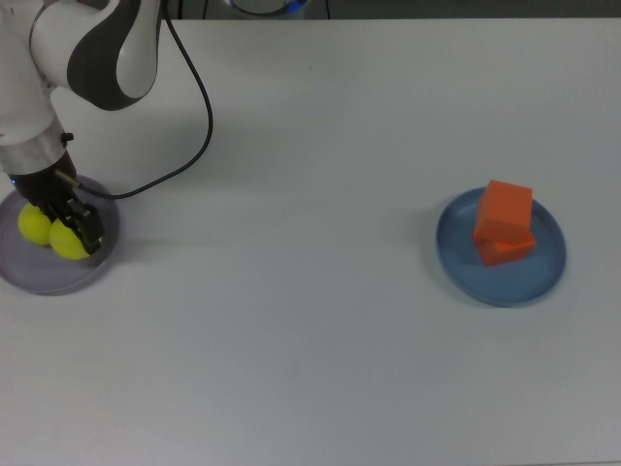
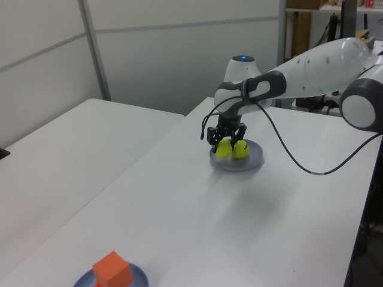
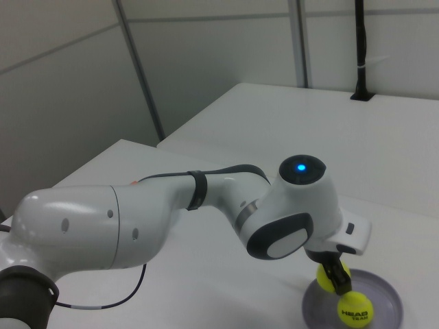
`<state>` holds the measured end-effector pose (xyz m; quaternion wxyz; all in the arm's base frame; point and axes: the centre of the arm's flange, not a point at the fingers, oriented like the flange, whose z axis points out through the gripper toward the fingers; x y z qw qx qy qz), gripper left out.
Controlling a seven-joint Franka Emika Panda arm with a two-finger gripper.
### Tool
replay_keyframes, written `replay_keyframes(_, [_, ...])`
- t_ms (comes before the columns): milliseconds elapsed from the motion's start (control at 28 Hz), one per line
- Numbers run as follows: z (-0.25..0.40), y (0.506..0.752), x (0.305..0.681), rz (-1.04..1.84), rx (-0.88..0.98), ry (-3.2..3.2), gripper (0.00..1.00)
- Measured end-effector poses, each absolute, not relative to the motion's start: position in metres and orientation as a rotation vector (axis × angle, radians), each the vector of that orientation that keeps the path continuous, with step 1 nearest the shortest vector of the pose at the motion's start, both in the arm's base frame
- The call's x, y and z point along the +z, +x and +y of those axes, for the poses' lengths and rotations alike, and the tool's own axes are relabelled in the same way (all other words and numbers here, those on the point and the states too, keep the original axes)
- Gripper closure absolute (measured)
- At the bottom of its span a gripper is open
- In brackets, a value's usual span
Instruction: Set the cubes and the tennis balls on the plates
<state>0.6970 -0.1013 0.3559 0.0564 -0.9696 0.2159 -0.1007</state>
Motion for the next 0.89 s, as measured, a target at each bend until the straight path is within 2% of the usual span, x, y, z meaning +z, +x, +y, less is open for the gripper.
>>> replay_keyframes(179, [-0.108,0.696,0.345,0.644,-0.284,-2.953,0.28])
replay_keyframes(286, [-0.110,0.695,0.343,0.636,-0.278,-2.957,0.19])
replay_keyframes(321, [-0.110,0.695,0.344,0.633,-0.267,-2.957,0.12])
replay_keyframes(393, [-0.109,0.695,0.348,0.626,-0.256,-2.956,0.07])
replay_keyframes(429, [-0.108,0.695,0.352,0.621,-0.255,-2.955,0.00])
replay_keyframes(643, [-0.092,0.687,0.410,0.562,-0.240,-2.931,0.00])
replay_keyframes(893, [-0.042,0.656,0.509,0.408,-0.230,-2.888,0.00])
